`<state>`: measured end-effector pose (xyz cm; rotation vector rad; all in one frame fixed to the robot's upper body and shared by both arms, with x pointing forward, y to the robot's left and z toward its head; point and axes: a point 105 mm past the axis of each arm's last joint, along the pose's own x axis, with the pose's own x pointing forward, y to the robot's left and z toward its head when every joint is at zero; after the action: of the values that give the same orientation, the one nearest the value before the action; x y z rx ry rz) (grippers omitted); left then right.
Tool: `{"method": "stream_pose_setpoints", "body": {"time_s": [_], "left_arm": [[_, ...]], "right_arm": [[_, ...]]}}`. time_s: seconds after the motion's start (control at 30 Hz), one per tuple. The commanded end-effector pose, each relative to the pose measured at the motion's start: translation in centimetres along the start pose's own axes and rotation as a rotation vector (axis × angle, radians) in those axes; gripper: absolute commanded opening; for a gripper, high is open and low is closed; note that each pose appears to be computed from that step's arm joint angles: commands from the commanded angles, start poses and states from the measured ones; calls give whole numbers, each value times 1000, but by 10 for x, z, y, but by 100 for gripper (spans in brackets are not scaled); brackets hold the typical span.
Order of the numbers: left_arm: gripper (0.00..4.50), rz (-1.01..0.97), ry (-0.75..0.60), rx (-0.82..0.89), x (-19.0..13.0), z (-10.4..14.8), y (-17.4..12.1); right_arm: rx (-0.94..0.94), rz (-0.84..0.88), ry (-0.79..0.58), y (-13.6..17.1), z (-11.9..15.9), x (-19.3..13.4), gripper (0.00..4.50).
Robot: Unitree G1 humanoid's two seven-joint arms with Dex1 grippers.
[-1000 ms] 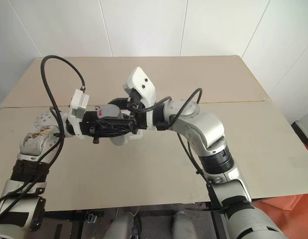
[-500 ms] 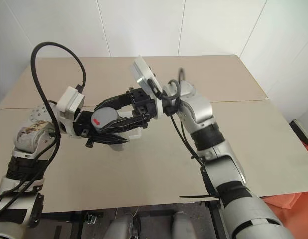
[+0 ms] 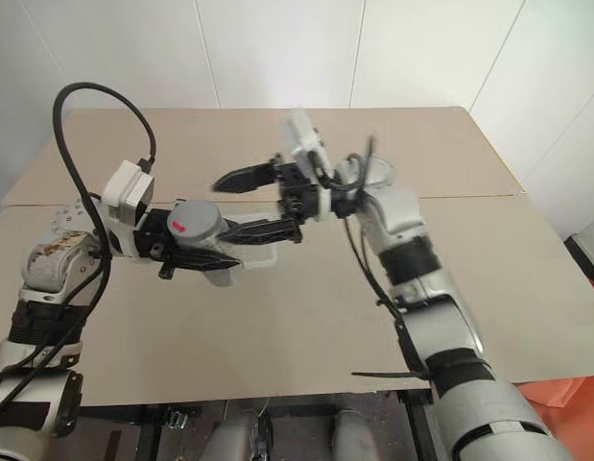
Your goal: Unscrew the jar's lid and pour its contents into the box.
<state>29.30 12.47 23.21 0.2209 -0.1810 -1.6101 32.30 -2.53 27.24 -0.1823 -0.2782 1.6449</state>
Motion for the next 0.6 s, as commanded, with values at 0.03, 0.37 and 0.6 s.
{"method": "stream_pose_setpoints", "body": {"time_s": [0.03,0.37,0.6], "left_arm": [[194,67,-3,57,-3,7,12],[194,102,10,30,-4,2,19],[194,79,15,30,0,2,19]], "right_arm": [[-64,-116,6,9,22,5,447],[-68,-324,114,27,23,45,447],[-60,-375,136,20,15,62,447]]}}
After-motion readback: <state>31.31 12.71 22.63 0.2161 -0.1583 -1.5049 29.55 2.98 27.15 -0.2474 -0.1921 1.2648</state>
